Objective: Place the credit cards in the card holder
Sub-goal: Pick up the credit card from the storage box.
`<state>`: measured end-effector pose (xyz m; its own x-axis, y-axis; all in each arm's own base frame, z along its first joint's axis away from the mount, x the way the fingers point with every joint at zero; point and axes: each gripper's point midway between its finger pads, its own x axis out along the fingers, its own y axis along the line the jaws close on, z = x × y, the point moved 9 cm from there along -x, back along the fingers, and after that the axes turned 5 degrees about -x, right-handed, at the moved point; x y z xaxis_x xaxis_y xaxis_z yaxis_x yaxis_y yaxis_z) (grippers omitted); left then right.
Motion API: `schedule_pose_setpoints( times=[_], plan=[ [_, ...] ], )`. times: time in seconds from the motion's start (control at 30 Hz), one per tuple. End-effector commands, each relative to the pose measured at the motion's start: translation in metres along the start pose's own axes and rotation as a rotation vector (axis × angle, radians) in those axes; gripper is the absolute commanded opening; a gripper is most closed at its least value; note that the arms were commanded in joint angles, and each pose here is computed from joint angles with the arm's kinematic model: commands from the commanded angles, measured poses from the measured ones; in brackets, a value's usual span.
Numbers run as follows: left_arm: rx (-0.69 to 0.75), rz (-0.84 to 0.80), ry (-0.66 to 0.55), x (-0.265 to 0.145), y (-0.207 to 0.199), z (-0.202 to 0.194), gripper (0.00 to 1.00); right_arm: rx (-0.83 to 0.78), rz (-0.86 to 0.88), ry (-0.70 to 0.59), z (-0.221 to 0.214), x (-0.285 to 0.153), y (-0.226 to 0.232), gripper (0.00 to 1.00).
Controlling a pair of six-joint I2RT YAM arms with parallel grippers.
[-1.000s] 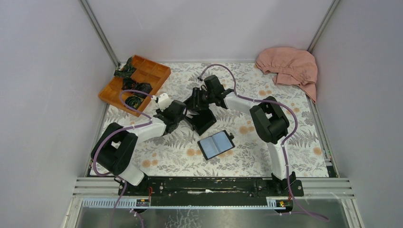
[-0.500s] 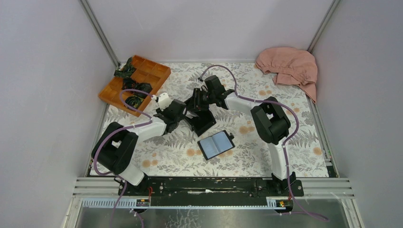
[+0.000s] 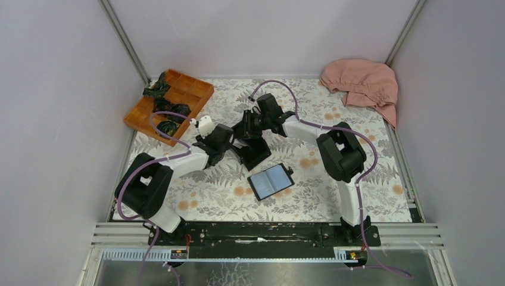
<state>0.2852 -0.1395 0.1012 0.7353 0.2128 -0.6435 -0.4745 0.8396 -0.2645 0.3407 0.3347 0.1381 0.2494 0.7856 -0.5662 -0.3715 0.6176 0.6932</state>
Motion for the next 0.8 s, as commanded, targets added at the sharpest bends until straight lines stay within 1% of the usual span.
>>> schedule_pose_setpoints(
  times=[0.0,0.13,0.47,0.5,0.53,0.6,0.67,0.77],
  plan=[
    [-0.043,-0.057,-0.041,0.002,-0.017,0.012,0.61,-0.051,0.046,-0.032,0.008,-0.02,0.027,0.3],
    [-0.044,-0.061,-0.038,0.003,-0.017,0.012,0.61,-0.058,0.015,-0.03,0.008,-0.018,0.022,0.29],
    [-0.046,-0.065,-0.038,0.004,-0.019,0.012,0.61,-0.085,-0.061,-0.022,0.006,-0.014,0.012,0.22],
    [-0.045,-0.064,-0.037,0.004,-0.019,0.012,0.61,-0.093,-0.068,-0.028,0.006,-0.016,0.013,0.23],
    [-0.045,-0.065,-0.036,0.004,-0.019,0.012,0.61,-0.101,-0.083,-0.029,0.006,-0.016,0.013,0.28],
    [-0.045,-0.065,-0.036,0.004,-0.019,0.012,0.61,-0.114,-0.107,-0.042,0.007,-0.019,0.014,0.43],
    [-0.045,-0.064,-0.036,0.004,-0.019,0.012,0.61,-0.118,-0.112,-0.044,0.007,-0.02,0.015,0.47],
    [-0.045,-0.067,-0.035,0.004,-0.019,0.012,0.61,-0.118,-0.115,-0.035,0.007,-0.018,0.013,0.49]
  ],
)
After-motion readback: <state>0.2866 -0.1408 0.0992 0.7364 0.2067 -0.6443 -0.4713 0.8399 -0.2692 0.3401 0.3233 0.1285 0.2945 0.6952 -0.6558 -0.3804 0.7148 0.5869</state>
